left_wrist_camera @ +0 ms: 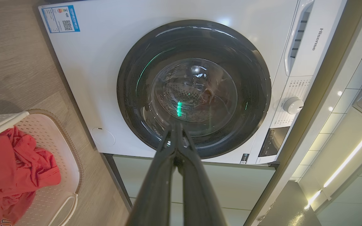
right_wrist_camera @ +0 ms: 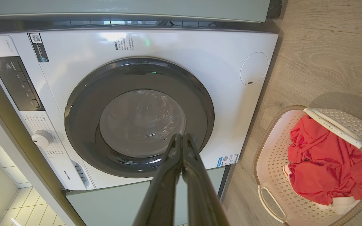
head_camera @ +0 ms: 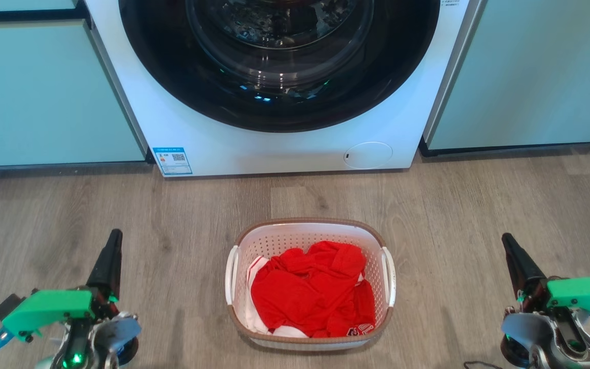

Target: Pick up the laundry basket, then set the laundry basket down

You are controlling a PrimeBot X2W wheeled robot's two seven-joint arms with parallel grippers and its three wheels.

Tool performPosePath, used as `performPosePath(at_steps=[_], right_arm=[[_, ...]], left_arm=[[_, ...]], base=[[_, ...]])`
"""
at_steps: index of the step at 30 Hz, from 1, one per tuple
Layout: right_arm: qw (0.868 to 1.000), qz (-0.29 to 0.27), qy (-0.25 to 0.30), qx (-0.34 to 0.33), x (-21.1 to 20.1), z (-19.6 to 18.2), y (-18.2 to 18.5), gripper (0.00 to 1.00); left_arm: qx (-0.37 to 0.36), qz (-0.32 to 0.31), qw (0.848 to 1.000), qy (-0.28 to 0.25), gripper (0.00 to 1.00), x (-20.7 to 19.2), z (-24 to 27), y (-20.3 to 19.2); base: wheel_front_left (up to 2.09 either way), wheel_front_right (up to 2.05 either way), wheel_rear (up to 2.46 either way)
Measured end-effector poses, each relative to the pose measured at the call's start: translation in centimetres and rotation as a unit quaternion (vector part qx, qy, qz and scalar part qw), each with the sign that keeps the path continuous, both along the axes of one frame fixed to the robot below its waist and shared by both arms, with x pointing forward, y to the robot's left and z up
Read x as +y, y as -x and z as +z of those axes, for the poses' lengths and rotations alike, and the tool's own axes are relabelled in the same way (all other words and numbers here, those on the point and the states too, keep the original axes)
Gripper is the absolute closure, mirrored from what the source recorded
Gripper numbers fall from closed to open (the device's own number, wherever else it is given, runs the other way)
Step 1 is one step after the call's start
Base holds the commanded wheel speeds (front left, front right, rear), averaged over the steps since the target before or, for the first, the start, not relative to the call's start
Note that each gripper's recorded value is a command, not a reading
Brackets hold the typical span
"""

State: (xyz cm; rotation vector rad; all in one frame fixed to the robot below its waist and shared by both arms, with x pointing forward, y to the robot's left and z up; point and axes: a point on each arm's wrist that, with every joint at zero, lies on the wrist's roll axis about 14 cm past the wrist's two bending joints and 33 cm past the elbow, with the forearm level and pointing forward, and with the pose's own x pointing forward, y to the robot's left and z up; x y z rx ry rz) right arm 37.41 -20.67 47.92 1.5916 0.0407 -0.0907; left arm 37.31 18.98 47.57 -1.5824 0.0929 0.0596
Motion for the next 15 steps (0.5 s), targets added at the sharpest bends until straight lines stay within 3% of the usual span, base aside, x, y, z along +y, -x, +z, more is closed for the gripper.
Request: performPosePath(at_steps=[15], right_arm=[[1.000, 0.000, 0.000, 0.000, 0.00, 0.00, 0.00, 1.00]], left_arm=[[0.000, 0.000, 1.000, 0.000, 1.00, 0.00, 0.00, 0.00]], base=[[0.00, 0.00, 0.00]])
